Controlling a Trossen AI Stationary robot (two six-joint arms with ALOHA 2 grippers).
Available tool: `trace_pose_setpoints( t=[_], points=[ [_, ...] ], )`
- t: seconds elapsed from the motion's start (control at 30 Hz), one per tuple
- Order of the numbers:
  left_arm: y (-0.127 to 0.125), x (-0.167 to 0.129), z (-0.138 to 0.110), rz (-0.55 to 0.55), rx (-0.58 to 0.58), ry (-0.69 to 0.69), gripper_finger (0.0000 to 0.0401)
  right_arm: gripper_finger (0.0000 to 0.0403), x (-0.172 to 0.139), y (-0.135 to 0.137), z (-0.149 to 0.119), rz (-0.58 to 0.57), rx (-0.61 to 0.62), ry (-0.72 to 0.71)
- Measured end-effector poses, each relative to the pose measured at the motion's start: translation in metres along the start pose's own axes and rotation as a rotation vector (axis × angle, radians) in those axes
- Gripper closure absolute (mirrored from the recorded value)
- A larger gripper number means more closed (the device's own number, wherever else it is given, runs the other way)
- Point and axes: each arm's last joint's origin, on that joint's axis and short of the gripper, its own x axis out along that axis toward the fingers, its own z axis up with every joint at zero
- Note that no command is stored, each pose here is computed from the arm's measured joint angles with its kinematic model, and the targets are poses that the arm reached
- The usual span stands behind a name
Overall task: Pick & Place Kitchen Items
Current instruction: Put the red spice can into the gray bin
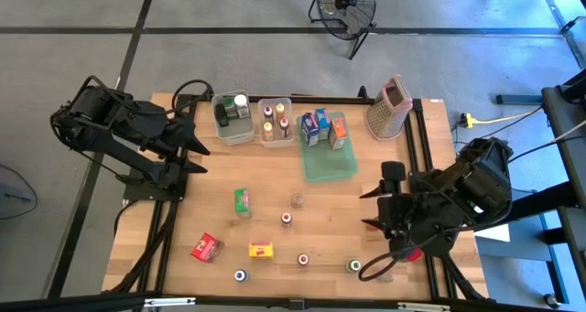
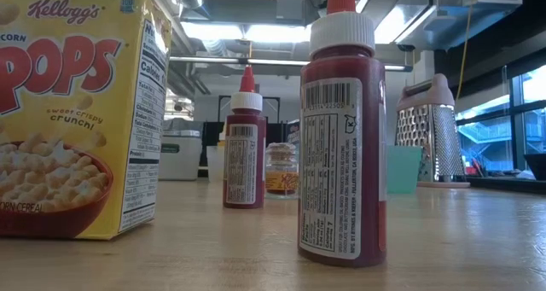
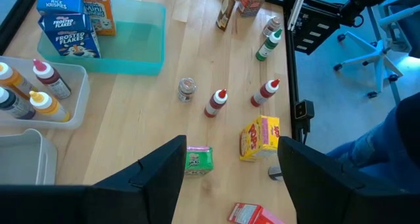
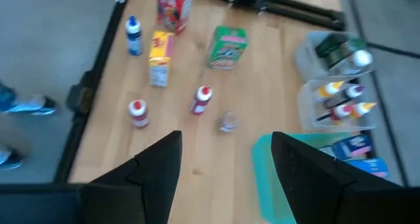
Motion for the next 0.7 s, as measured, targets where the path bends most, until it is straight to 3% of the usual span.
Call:
trace_pose_setpoints(
  t=[0.23,0.5,0.7],
  points=[
    [0.000,0.000,0.000,0.000,0.000,0.000,0.0166,0.0165,0.006,-0.011,0.004,-0.086,0.023,-0.015],
    [-0.002,0.004,0.004,0.002,-0.001,-0.013,0.0166,0.0165,0.012,-0.021,0.007,-0.111,0.250,-0.015],
    [0.001,0.011,0.006,0.134,0.234,-0.021,0.0166,0.0165,0.012,-0.021,0.008,-0.105,0.378,-0.030]
  ],
)
